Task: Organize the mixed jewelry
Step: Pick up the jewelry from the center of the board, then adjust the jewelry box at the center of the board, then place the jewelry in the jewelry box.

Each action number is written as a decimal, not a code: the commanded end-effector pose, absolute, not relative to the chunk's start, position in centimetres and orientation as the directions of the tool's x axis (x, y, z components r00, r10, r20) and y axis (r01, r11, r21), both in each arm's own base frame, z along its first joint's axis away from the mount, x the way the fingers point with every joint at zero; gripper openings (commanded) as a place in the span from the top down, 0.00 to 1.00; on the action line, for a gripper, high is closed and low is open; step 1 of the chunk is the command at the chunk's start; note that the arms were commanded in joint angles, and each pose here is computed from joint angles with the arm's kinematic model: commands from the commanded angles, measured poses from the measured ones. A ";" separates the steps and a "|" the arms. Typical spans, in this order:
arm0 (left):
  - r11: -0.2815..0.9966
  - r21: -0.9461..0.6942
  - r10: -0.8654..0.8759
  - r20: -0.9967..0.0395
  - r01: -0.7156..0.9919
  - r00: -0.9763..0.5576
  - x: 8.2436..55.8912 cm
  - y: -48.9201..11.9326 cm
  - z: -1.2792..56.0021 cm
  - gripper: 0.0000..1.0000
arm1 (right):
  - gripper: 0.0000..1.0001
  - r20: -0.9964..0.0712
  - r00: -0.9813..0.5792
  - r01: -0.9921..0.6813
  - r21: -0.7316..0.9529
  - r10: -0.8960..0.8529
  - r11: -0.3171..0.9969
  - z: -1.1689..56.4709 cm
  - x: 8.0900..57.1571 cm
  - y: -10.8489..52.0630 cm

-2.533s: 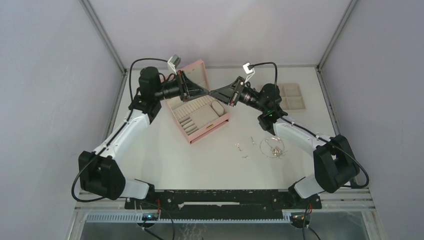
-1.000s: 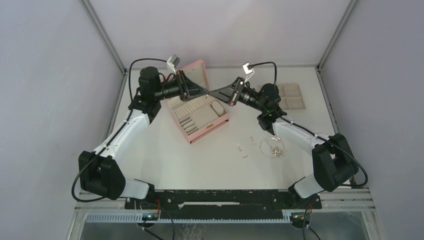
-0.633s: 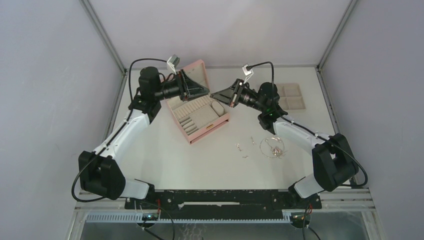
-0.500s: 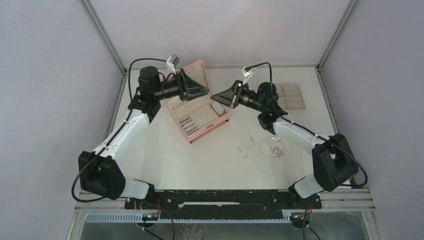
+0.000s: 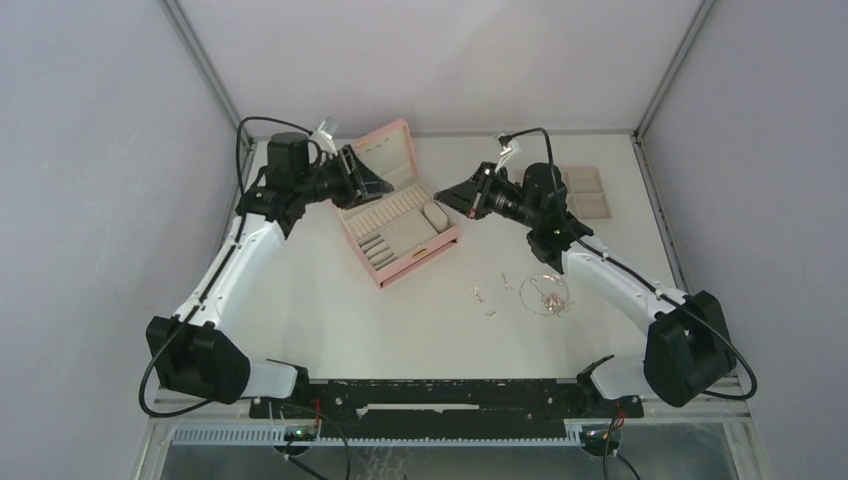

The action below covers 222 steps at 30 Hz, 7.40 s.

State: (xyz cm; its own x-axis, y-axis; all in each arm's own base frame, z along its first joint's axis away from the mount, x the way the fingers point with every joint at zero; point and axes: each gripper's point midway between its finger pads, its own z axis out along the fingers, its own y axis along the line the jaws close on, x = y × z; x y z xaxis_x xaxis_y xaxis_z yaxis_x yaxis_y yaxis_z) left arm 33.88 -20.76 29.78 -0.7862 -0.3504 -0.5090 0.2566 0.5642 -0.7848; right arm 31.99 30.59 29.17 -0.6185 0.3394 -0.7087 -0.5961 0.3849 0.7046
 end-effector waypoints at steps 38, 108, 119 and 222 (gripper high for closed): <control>0.899 -0.341 -0.416 -0.467 -0.275 -0.781 33.1 -12.2 9.4 0.84 | 1.00 -0.829 -0.556 -0.569 0.434 0.062 0.699 28.6 32.5 30.2; 0.921 -0.298 -0.028 -0.693 0.251 -0.721 27.9 -16.5 18.6 0.72 | 1.00 -0.003 -0.927 0.363 0.244 0.375 0.899 16.3 27.5 29.2; 0.923 -0.282 0.000 -0.677 0.260 -0.736 26.5 -15.8 18.0 0.72 | 1.00 0.090 -0.776 0.623 0.260 0.624 0.738 15.0 28.9 29.9; 0.924 -0.272 0.020 -0.671 0.271 -0.741 27.0 -16.0 18.0 0.73 | 1.00 0.263 -0.623 0.781 0.251 0.737 0.571 10.8 33.8 28.1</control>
